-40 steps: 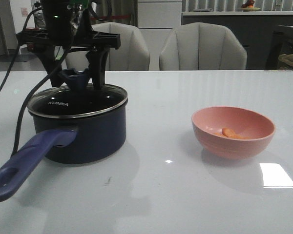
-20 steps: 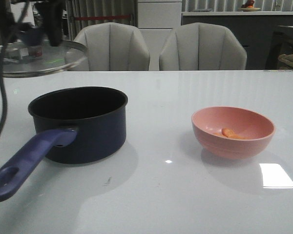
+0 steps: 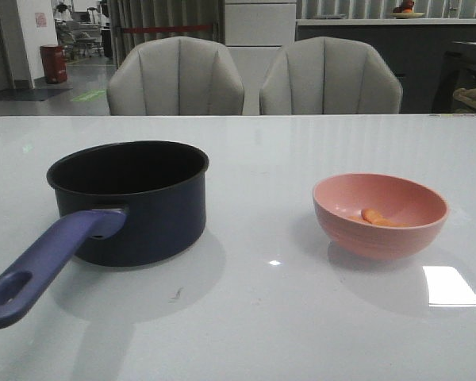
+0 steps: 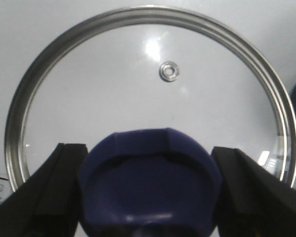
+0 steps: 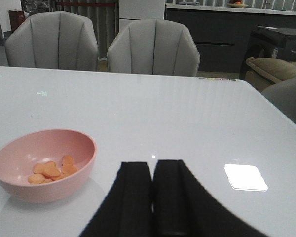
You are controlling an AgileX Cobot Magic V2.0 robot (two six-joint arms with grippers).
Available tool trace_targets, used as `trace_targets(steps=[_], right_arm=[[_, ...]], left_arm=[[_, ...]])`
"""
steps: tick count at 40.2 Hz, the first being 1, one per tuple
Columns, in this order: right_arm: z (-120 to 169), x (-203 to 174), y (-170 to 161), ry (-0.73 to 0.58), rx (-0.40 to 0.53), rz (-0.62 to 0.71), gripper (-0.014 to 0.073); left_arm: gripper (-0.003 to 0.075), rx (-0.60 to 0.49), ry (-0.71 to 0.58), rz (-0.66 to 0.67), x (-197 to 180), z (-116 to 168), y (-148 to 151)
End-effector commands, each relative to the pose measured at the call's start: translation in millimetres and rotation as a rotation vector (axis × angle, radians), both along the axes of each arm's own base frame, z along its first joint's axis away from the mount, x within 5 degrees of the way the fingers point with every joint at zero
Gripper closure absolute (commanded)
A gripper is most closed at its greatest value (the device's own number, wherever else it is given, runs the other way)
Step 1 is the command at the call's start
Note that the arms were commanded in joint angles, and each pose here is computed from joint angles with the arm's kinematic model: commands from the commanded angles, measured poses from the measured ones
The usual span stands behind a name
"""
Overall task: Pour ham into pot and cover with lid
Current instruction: 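Lift the lid off the saucepan with the left gripper and set it beside the pot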
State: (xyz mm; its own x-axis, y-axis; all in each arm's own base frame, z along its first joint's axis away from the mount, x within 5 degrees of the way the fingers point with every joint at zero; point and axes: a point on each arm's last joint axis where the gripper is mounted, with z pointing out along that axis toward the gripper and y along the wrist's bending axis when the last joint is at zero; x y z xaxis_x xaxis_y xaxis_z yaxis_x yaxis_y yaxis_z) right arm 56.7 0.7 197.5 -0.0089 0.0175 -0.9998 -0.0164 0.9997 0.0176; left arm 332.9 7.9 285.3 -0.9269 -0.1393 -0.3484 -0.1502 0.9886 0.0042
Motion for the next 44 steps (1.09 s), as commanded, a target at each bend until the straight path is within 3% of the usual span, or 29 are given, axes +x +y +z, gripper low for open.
trace_targets(steps=[1,6,15,25,28,37,44], right_arm=[[10,-2,0,-0.106,-0.02,-0.001,0.045],[10,-2,0,-0.106,-0.02,-0.001,0.045],[10,-2,0,-0.106,-0.02,-0.001,0.045],[10,-2,0,-0.106,-0.02,-0.001,0.045],[10,-2,0,-0.106,-0.02,-0.001,0.045],[10,-2,0,-0.106,-0.02,-0.001,0.045],[10,-2,0,-0.106,-0.02,-0.001,0.045]], left_arm=[[0.0512,-0.026,-0.132,-0.014,-2,5,-2],[0.0512,-0.049,-0.137,-0.012,1,-18,-3],[0.0512,-0.049,-0.027,-0.026,13,-53,-4],[0.0505,-0.051,0.027,-0.025,20,-75,-3],[0.0457,-0.051,0.038,-0.025,21,-79,-3],[0.0172,-0.051,0.056,-0.026,22,-86,-3],[0.0169,-0.035,0.059,-0.034,22,-86,-2]])
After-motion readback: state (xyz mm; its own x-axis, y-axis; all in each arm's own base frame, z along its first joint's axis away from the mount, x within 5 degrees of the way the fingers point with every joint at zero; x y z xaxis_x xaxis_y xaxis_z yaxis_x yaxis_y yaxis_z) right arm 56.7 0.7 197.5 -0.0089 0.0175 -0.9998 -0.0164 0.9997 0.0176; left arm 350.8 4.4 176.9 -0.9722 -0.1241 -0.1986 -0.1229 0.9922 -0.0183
